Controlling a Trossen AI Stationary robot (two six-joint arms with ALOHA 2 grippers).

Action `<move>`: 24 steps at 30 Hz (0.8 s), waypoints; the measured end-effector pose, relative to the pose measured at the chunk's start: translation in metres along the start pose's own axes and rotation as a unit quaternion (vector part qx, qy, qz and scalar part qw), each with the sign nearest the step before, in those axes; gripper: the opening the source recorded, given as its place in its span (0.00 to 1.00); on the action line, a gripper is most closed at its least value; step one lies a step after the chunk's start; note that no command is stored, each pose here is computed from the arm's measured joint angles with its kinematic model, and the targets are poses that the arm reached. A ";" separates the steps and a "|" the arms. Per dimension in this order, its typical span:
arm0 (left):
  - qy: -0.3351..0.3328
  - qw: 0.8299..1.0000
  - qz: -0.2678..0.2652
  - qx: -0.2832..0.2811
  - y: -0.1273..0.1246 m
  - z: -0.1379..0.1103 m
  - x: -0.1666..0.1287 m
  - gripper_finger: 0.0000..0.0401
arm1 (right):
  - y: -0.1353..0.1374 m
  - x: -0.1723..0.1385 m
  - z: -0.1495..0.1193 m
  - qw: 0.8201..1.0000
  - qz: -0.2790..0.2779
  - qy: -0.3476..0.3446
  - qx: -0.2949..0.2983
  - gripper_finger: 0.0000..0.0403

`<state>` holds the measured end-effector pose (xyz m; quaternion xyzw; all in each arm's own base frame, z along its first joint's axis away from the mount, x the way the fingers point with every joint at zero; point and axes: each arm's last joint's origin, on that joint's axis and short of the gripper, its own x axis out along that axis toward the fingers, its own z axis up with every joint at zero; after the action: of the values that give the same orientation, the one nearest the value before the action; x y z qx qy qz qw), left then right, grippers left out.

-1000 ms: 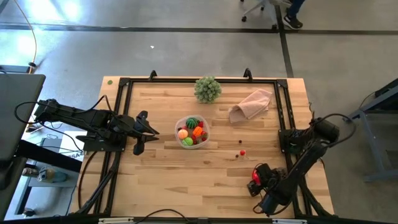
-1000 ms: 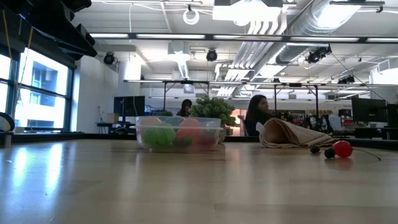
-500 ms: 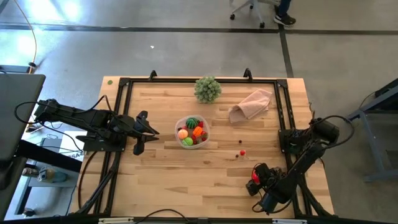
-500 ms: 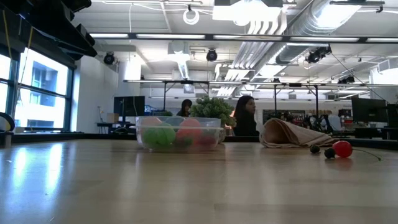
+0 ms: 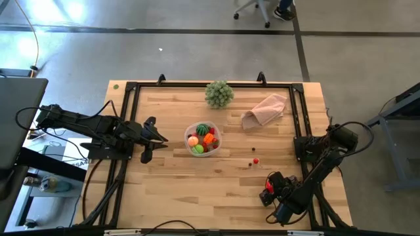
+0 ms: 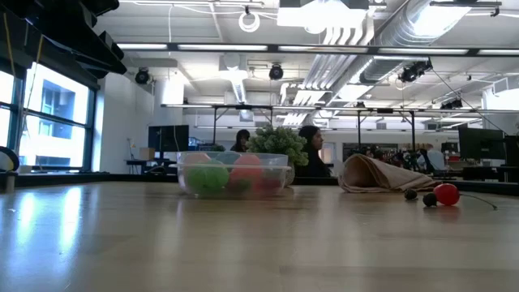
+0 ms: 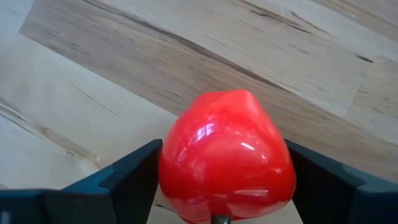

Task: Pick and placing Produce into tupperware
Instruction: Put the red apple into the transparent bin

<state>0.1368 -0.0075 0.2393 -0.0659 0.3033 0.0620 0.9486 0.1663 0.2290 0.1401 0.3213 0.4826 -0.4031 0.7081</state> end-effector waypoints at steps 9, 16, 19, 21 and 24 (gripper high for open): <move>0.000 1.000 0.000 0.000 0.000 0.000 0.000 0.25 | 0.000 0.000 0.000 1.000 -0.001 0.000 0.000 0.68; 0.000 1.000 0.000 0.000 0.000 0.000 0.000 0.25 | 0.000 0.000 0.000 1.000 0.000 -0.001 0.000 0.65; 0.000 1.000 0.000 0.000 0.000 0.000 0.000 0.25 | 0.000 0.000 0.000 1.000 0.000 -0.001 0.000 0.65; 0.000 1.000 0.000 0.000 0.000 0.000 0.000 0.25 | 0.000 0.000 0.000 1.000 0.001 -0.002 0.000 0.65; 0.000 1.000 0.000 0.000 0.000 0.000 0.000 0.25 | 0.000 0.000 0.000 1.000 0.003 -0.003 -0.004 0.65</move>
<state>0.1368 -0.0075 0.2393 -0.0658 0.3033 0.0620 0.9486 0.1666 0.2290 0.1400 0.3186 0.4809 -0.4001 0.7121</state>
